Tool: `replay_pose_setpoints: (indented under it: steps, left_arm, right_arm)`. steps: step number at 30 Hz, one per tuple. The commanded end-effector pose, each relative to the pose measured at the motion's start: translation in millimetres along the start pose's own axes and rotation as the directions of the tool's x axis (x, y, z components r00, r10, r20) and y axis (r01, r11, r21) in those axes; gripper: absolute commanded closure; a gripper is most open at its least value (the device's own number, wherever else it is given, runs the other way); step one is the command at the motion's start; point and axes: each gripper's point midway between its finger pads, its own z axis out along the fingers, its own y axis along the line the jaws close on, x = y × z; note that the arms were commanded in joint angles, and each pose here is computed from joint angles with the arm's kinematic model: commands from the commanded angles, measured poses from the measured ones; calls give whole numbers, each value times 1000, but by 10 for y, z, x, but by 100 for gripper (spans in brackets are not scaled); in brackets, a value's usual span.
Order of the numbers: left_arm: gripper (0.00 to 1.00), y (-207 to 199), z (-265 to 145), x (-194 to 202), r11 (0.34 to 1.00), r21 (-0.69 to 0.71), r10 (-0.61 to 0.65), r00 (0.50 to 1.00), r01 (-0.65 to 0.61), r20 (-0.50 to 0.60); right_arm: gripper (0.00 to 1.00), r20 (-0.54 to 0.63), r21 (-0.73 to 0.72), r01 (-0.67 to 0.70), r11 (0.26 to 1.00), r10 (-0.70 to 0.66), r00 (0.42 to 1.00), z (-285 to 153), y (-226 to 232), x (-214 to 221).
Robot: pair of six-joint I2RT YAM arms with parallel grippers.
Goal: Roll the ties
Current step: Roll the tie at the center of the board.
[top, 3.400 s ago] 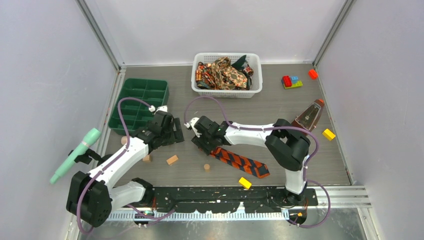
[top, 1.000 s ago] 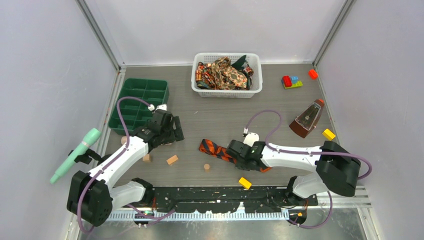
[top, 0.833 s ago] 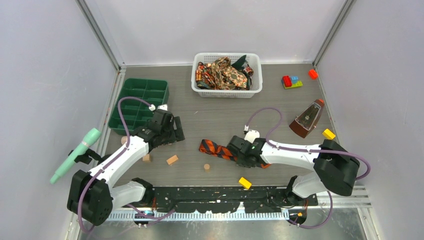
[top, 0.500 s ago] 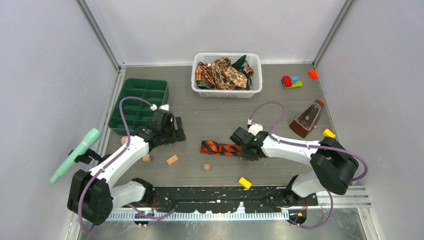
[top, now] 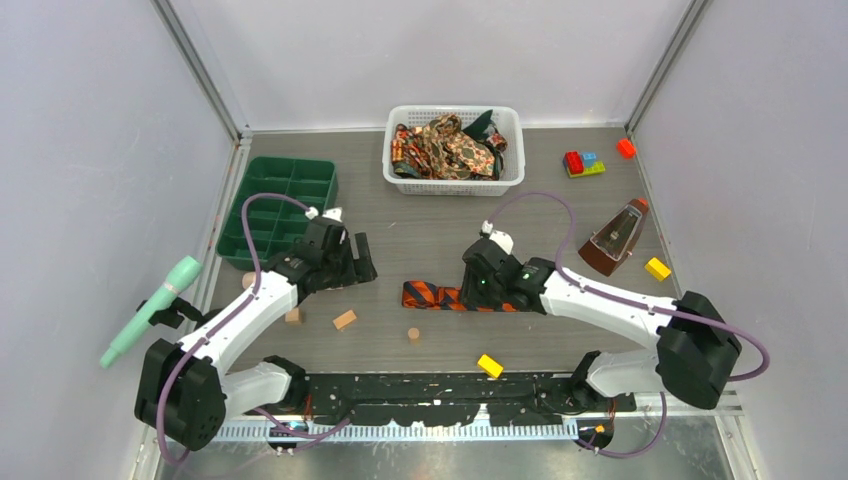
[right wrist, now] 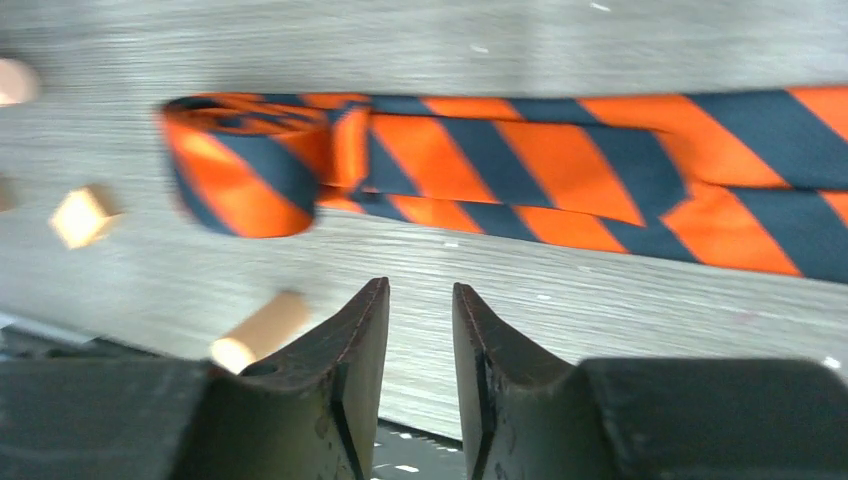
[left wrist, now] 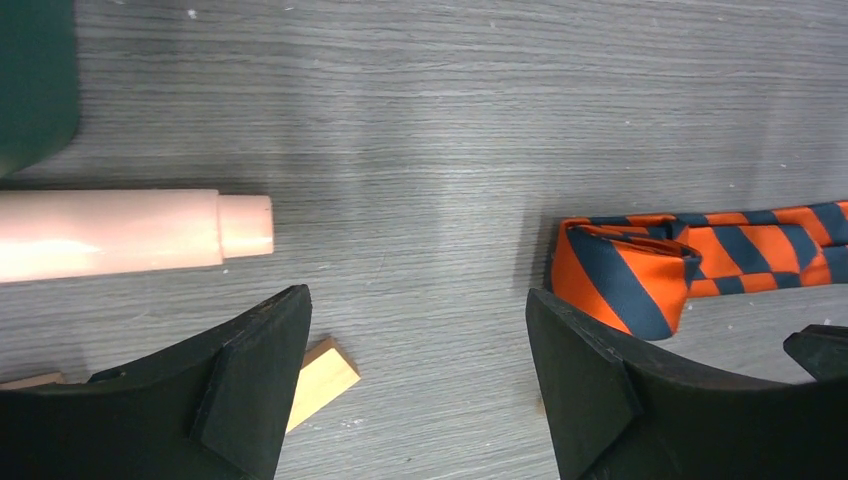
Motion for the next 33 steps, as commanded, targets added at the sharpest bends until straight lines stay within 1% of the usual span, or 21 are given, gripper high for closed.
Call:
replay_pose_setpoints:
  steps: [1, 4, 5, 7, 14, 21, 25, 33]
  left_arm:
    - [19, -333, -103, -233, 988, 157, -16, 998, 6, 61]
    - [19, -560, -116, -170, 956, 293, -3, 999, -8, 38]
    - [20, -612, -119, -151, 945, 326, -4, 999, -7, 33]
    - [20, -641, -106, -113, 936, 351, -5, 1000, -5, 26]
    - [20, -669, -27, -15, 925, 380, -17, 1000, 17, -4]
    - [21, -689, 46, 43, 918, 395, -26, 999, 36, -30]
    - [21, -708, 65, 57, 914, 405, -24, 999, 38, -39]
    - [22, -706, 155, 145, 912, 408, -24, 997, 50, -69]
  right_arm:
    - [62, 55, -265, -22, 964, 38, 998, -238, 674, -284]
    - [61, 50, -317, -43, 947, 62, 997, -193, 856, -333]
    - [61, 39, -313, -55, 948, 71, 997, -137, 872, -320]
    - [64, 35, -318, -68, 946, 83, 996, -73, 926, -336]
    - [69, 31, -321, -91, 943, 106, 994, 103, 1051, -381]
    - [82, 13, -279, -101, 955, 109, 994, 291, 1025, -358]
    - [87, -4, -256, -103, 961, 105, 994, 379, 981, -302]
    - [91, -17, -209, -100, 973, 99, 995, 505, 872, -226]
